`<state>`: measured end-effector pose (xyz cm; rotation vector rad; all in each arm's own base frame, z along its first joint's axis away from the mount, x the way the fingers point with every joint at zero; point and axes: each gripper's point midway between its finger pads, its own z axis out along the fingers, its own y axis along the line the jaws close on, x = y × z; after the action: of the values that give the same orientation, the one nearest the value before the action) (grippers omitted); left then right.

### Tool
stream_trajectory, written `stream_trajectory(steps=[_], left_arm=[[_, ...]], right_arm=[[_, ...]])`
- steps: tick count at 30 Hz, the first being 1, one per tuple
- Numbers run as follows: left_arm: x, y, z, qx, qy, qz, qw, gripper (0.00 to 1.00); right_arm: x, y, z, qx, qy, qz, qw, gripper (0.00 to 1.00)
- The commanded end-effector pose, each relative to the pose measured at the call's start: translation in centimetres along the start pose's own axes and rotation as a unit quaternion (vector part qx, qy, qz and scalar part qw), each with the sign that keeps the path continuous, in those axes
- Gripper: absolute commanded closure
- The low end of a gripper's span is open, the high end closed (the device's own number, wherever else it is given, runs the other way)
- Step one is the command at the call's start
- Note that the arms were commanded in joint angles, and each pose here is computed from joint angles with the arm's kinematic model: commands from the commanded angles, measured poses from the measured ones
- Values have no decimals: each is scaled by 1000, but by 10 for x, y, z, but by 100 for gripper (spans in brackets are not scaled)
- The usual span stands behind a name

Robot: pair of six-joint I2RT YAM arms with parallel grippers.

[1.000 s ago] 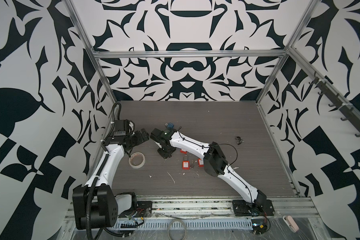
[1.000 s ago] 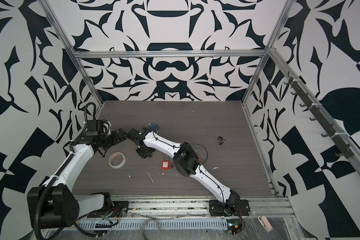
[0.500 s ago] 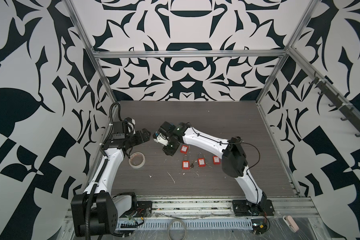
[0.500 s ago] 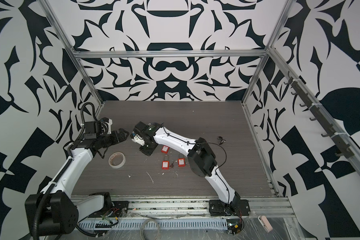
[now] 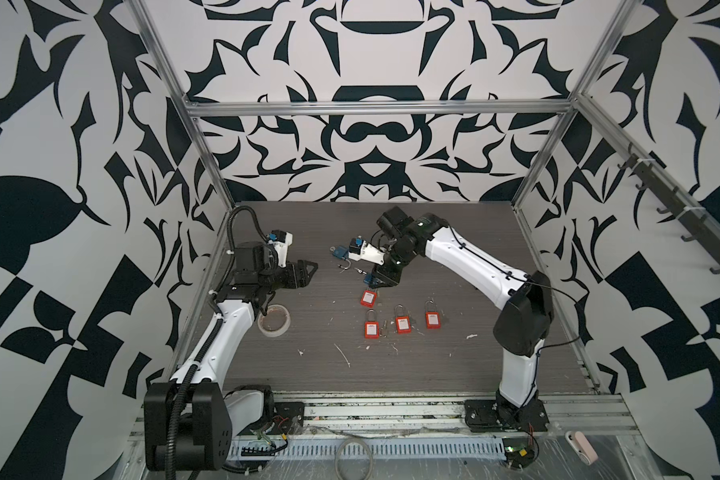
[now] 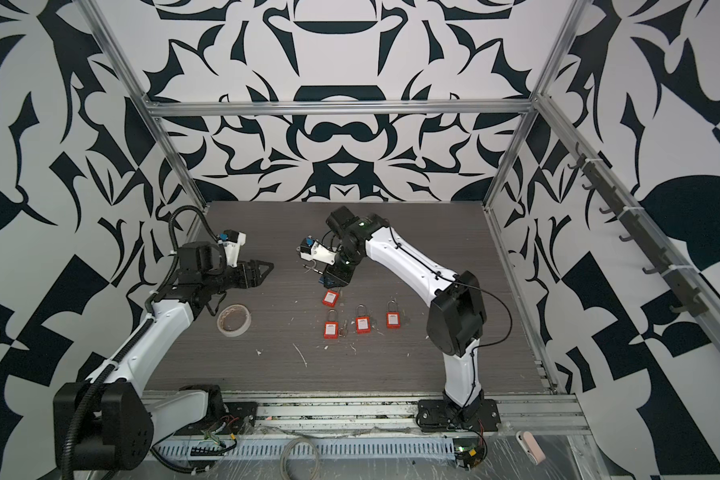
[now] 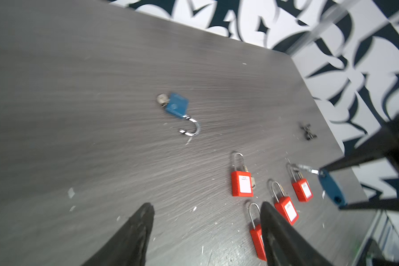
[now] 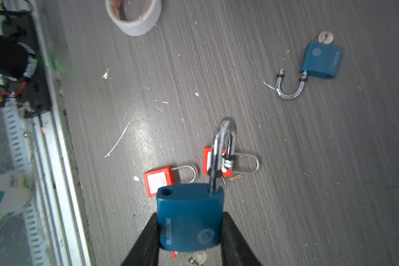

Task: Lock with the key

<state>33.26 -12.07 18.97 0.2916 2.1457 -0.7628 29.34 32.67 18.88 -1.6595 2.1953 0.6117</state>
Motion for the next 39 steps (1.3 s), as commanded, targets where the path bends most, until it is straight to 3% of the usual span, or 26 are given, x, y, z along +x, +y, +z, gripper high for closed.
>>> stream_trajectory(steps=[1,5,8,12,19,27,39], left_arm=[[-12,-39,-2,77,-55,136,986,28],[4,-80,-1,160,-84,276,944,26],[16,-105,3,205,-78,341,914,25],[27,-134,2,282,-78,388,874,39],[31,-155,5,333,-76,403,849,47],[36,-163,12,348,-68,408,841,52],[46,-173,19,377,-48,410,829,78]], right_arm=[[2,27,-29,-30,-23,-53,998,77],[11,35,-37,-30,-16,-72,997,77],[12,41,-42,-37,-21,-77,996,77],[12,54,-47,-60,-33,-80,994,76],[9,61,-49,-78,-45,-73,993,76],[11,67,-49,-89,-39,-76,992,77],[12,70,-54,-92,-27,-86,992,77]])
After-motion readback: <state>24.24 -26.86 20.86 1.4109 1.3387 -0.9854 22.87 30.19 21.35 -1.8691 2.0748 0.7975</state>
